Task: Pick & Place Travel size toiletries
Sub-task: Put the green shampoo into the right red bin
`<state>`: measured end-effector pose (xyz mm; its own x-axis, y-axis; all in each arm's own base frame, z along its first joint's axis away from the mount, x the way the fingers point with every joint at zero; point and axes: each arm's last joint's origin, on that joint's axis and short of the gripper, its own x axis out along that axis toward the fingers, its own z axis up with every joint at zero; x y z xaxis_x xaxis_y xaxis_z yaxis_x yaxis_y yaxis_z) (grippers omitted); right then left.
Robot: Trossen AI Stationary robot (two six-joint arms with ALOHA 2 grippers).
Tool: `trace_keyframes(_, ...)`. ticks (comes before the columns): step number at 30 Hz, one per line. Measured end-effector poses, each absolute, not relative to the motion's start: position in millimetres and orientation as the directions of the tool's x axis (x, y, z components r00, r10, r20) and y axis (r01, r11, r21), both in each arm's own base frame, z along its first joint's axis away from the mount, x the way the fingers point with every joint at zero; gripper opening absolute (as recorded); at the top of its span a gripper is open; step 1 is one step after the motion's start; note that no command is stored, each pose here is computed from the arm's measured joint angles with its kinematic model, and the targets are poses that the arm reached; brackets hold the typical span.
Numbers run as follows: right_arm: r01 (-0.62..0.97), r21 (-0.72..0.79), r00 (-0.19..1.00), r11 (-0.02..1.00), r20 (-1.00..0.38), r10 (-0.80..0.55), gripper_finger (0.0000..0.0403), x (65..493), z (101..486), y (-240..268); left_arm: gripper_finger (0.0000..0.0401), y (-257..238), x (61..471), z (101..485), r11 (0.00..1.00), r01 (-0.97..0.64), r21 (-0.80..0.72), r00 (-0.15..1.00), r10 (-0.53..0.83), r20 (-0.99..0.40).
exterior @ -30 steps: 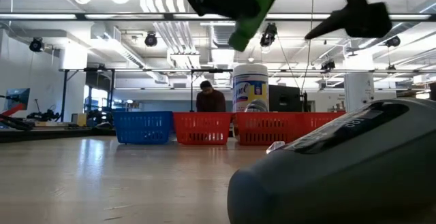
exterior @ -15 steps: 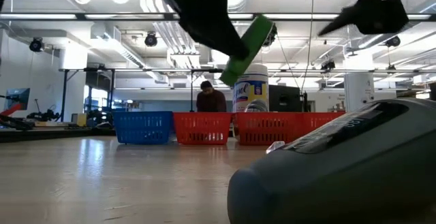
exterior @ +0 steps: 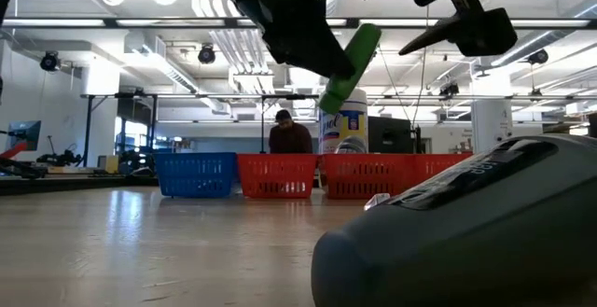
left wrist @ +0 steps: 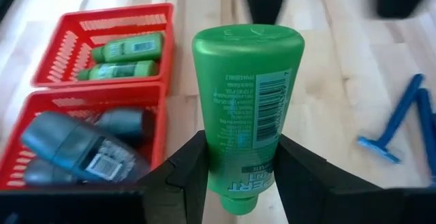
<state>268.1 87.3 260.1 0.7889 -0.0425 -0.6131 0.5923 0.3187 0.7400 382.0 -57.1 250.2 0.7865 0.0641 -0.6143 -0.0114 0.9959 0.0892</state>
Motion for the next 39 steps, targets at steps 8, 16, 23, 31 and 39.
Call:
trace_keyframes(8,0.607,0.735,0.783,0.302,-0.617,-0.071,0.0281,274.8,259.2,68.5,0.0146,-55.1,383.6,248.6,0.996,-0.003,0.09,0.787,0.058,-0.615)
trace_keyframes(16,0.609,0.732,0.778,0.305,-0.626,-0.051,0.0267,277.0,258.9,59.8,0.0146,-49.1,388.3,253.6,0.996,-0.012,0.085,0.824,0.058,-0.564)
trace_keyframes(23,0.621,0.723,0.77,0.302,-0.634,-0.068,0.023,278.6,258.2,49.3,0.0147,-46.4,389.2,254.3,0.995,0.011,0.095,0.829,0.044,-0.558)
trace_keyframes(31,0.62,0.729,0.769,0.291,-0.637,-0.042,0.0178,279.4,258.1,46.0,0.0147,-40.2,390.0,254.3,0.994,0.009,0.111,0.828,0.054,-0.558)
trace_keyframes(39,0.634,0.728,0.76,0.259,-0.648,-0.038,0.0155,278.2,254.9,45.5,0.0147,-36.5,390.4,254.0,0.992,0.016,0.127,0.828,0.058,-0.558)
